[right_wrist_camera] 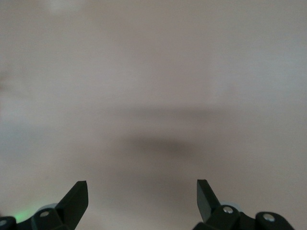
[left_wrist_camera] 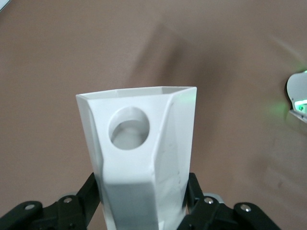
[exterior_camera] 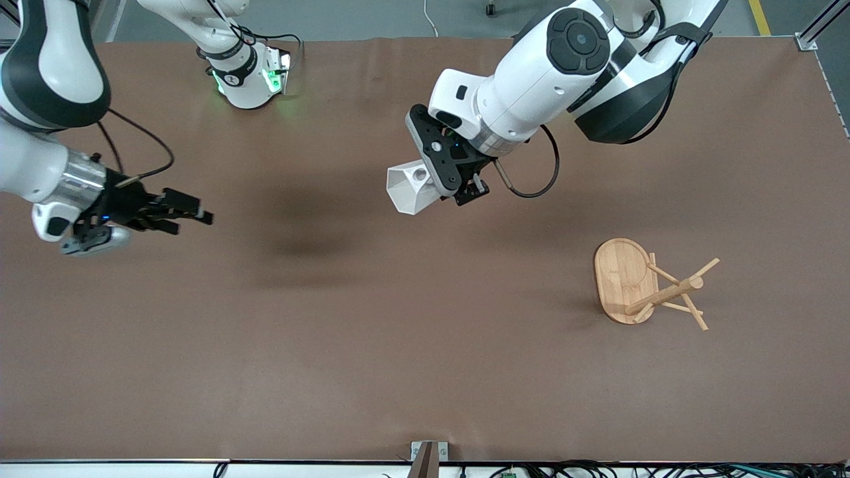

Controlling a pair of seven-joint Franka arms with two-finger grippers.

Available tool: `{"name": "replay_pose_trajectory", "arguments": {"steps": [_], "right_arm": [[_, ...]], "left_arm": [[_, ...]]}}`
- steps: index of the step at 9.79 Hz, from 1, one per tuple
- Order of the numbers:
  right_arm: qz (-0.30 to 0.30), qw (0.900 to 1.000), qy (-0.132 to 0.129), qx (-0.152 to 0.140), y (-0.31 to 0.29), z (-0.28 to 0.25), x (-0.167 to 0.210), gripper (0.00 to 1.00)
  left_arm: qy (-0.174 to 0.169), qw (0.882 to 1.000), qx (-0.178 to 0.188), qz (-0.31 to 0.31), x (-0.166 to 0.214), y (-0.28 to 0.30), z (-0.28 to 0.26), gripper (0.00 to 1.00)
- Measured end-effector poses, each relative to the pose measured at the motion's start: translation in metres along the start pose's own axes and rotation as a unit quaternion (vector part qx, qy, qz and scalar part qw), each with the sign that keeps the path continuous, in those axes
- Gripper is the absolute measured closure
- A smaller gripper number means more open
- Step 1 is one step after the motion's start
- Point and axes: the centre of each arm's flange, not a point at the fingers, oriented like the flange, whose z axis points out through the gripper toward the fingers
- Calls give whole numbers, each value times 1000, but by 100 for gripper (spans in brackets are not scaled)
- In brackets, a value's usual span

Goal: Hang cup on rack
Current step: 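Carry the cup with the left gripper over the wooden rack while the right gripper retracts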

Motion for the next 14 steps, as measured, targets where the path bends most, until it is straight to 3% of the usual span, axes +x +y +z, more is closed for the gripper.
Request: {"name": "replay_pose_trajectory", "arguments": {"steps": [2,5,7,10,14], "right_arm": [[14,997,4,-71,53,-21,-4,0],[5,993,30,-114,56,-67,-13,0],[38,992,17,-117,37,-102,-34,0],[81,989,-14,-122,-10,-140,-62,0],[108,986,-3,-128,26,-200,-79,0]], "left_arm": [[-14,999,7,-51,-4,3,-4,26],[-36,991,33,-122,-12,-2,-8,26],[-40,986,45,-155,-15,-8,-11,26],[-44,972,81,-216,-47,-72,-36,26],[-97,955,94,-263,-135,-141,-36,26]]}}
